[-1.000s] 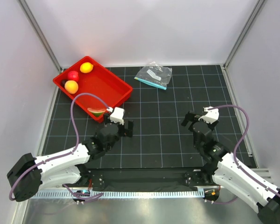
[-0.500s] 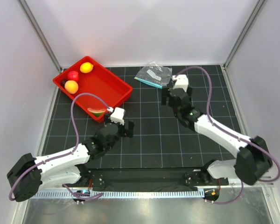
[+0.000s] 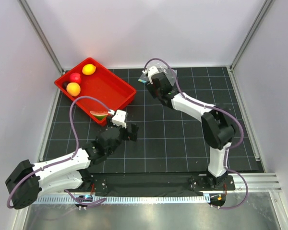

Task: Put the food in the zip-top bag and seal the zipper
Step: Pick up the zipper food storage bag at the center of the board.

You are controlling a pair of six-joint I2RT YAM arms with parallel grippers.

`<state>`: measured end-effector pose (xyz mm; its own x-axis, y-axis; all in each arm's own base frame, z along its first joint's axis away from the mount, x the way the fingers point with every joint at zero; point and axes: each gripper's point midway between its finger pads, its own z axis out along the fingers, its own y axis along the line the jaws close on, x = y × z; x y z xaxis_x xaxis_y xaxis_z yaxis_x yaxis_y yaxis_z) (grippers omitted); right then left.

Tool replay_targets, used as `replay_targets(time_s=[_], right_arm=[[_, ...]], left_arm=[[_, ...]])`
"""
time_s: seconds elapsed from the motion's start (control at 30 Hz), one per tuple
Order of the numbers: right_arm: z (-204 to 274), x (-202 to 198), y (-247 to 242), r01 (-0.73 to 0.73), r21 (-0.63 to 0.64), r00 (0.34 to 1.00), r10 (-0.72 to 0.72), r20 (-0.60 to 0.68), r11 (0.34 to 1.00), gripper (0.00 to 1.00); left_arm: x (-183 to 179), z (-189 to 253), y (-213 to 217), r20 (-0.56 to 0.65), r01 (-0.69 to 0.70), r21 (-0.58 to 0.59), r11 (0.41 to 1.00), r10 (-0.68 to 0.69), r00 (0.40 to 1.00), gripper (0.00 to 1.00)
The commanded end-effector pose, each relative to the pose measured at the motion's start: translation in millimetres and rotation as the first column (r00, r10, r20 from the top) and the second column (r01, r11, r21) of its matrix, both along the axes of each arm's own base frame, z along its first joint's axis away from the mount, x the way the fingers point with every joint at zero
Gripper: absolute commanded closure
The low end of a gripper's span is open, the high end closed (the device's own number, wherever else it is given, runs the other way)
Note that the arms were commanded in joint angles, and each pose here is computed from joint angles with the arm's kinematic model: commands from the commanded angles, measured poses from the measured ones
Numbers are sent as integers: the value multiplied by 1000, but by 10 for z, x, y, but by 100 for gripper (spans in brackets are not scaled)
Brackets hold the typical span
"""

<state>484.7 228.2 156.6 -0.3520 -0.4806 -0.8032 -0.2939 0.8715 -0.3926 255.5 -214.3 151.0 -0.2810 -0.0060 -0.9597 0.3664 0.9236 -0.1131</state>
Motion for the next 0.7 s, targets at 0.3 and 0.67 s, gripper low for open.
replay_targets(time_s=[0.3,0.67], right_arm=[[-241,717,41,-65,-124,997,61,-40,990,27],[-535,974,56,-121,-132,990,110,-86,984,24]], left_arm=[[23,229,-134,20,23,-87,996,-22,1000,0],[25,261,-111,28,19,-81,997,-16,999,0]])
